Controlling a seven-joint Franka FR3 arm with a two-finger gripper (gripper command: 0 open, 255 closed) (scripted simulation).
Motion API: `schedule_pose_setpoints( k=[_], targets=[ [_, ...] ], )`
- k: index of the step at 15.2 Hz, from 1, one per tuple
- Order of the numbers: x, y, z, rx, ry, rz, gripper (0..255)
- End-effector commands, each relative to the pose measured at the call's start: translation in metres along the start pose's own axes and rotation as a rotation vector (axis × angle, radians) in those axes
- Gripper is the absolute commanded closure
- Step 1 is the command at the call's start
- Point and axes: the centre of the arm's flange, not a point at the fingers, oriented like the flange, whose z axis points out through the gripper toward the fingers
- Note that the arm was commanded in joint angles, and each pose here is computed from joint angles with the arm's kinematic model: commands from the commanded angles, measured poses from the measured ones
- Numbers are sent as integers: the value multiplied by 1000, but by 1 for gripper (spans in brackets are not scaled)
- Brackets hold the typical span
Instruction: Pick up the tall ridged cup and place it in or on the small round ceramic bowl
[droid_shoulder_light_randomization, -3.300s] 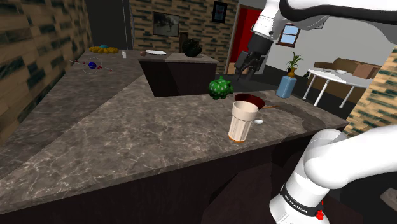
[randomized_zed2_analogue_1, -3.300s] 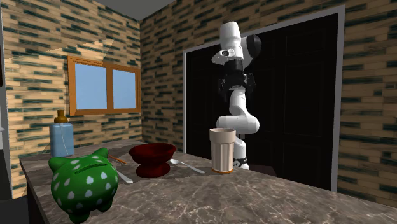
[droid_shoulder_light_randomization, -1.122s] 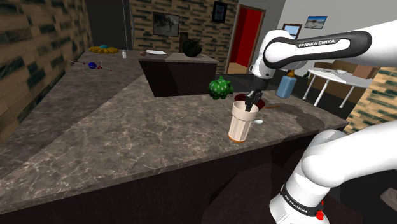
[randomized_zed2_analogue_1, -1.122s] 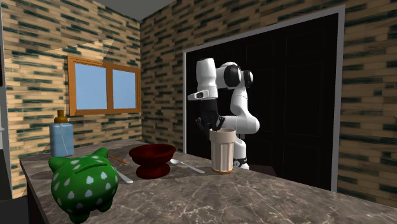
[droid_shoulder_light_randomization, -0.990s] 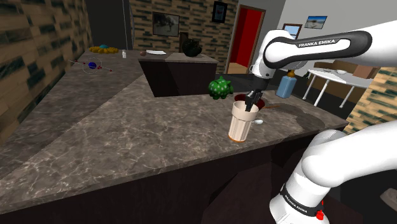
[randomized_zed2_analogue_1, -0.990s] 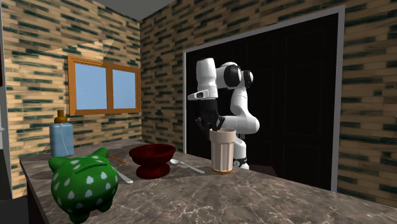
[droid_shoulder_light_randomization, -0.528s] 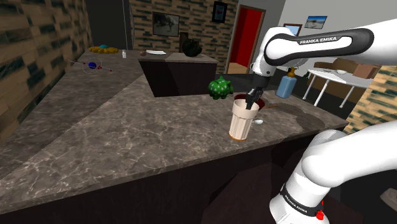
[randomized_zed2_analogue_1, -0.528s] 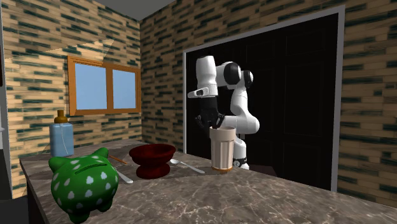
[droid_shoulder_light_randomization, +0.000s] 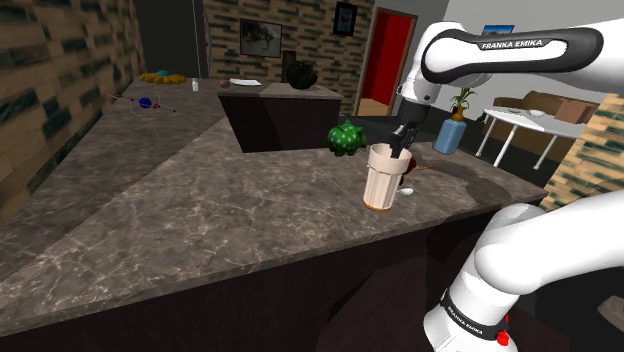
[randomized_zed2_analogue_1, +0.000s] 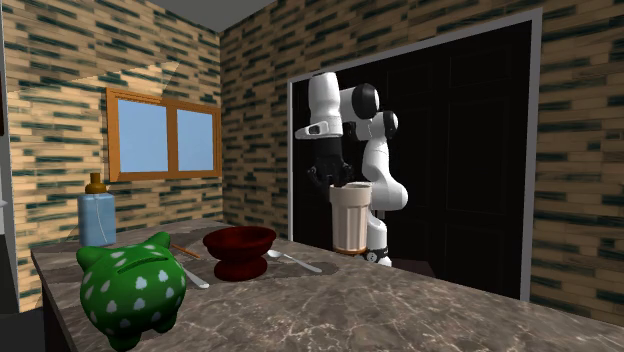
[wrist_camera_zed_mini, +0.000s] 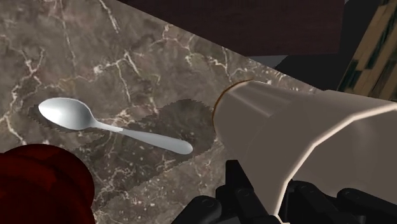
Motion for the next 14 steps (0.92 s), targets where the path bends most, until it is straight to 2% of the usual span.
schedule_pose_setpoints(
  k=[1, 14],
  targets=[
    [0, -1, -12, 0, 0, 0, 255],
    [2, -7, -80, 0, 0, 0, 255]
  ],
)
